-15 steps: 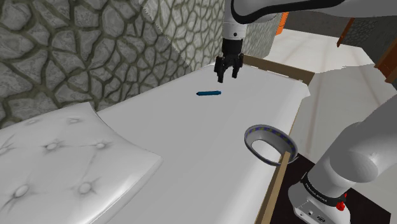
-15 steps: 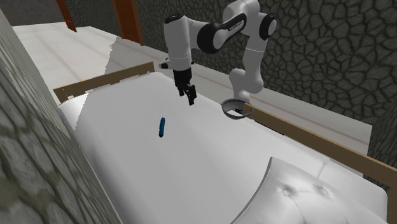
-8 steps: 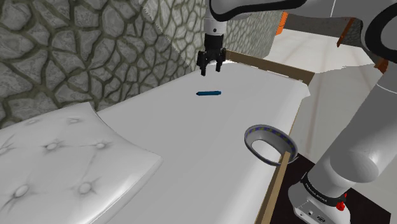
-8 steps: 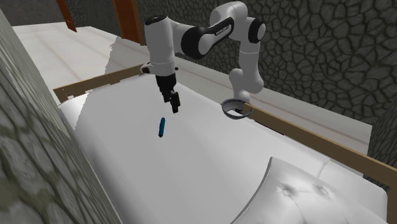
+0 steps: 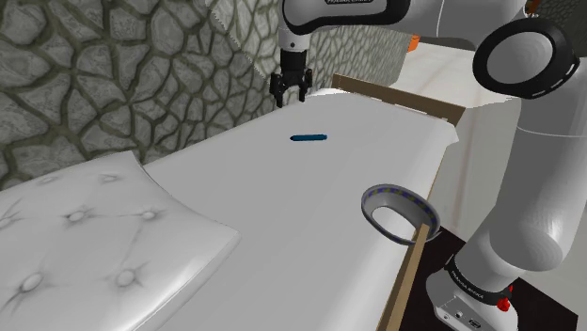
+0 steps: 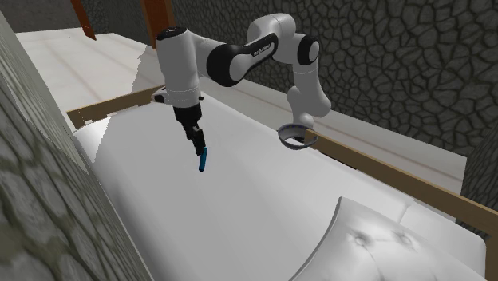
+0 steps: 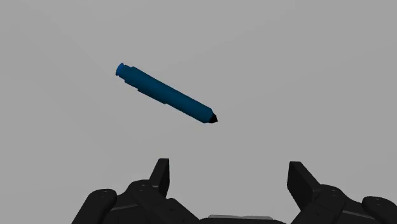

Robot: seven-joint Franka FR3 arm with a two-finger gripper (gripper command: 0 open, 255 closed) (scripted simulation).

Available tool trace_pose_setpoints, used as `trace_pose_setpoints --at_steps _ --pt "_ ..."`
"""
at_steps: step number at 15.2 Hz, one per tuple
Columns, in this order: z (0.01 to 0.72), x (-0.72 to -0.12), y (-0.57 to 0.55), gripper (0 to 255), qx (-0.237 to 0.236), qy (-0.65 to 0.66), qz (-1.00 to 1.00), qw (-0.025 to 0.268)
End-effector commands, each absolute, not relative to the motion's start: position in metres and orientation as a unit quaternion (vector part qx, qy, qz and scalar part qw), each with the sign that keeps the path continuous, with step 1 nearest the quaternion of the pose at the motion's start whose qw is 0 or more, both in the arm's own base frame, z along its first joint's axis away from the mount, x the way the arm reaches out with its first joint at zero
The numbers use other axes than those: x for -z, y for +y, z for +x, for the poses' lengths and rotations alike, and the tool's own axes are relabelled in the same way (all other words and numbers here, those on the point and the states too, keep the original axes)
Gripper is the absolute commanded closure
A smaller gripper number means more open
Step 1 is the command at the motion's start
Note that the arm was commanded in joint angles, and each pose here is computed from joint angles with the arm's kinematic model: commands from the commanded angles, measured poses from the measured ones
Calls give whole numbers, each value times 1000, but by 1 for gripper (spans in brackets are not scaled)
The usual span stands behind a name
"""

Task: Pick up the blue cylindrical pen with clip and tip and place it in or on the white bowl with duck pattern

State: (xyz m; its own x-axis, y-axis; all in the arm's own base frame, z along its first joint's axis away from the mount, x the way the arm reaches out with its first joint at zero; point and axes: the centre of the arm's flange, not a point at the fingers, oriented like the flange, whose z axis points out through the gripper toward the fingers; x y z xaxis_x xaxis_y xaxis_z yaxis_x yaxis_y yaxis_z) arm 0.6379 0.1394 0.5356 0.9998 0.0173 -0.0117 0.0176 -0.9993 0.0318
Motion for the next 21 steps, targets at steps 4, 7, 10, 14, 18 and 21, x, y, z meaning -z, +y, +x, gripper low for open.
trace_pose_setpoints --at_steps 4,7,10,14,18,21 --pt "640 -510 139 0 5 9 1000 16" --pt "640 -507 139 0 5 9 1000 16" --pt "640 -507 139 0 5 9 1000 16" --pt "640 -507 139 255 5 9 1000 16" --pt "640 -507 139 255 5 9 1000 16" --pt "640 -507 139 255 5 9 1000 16"
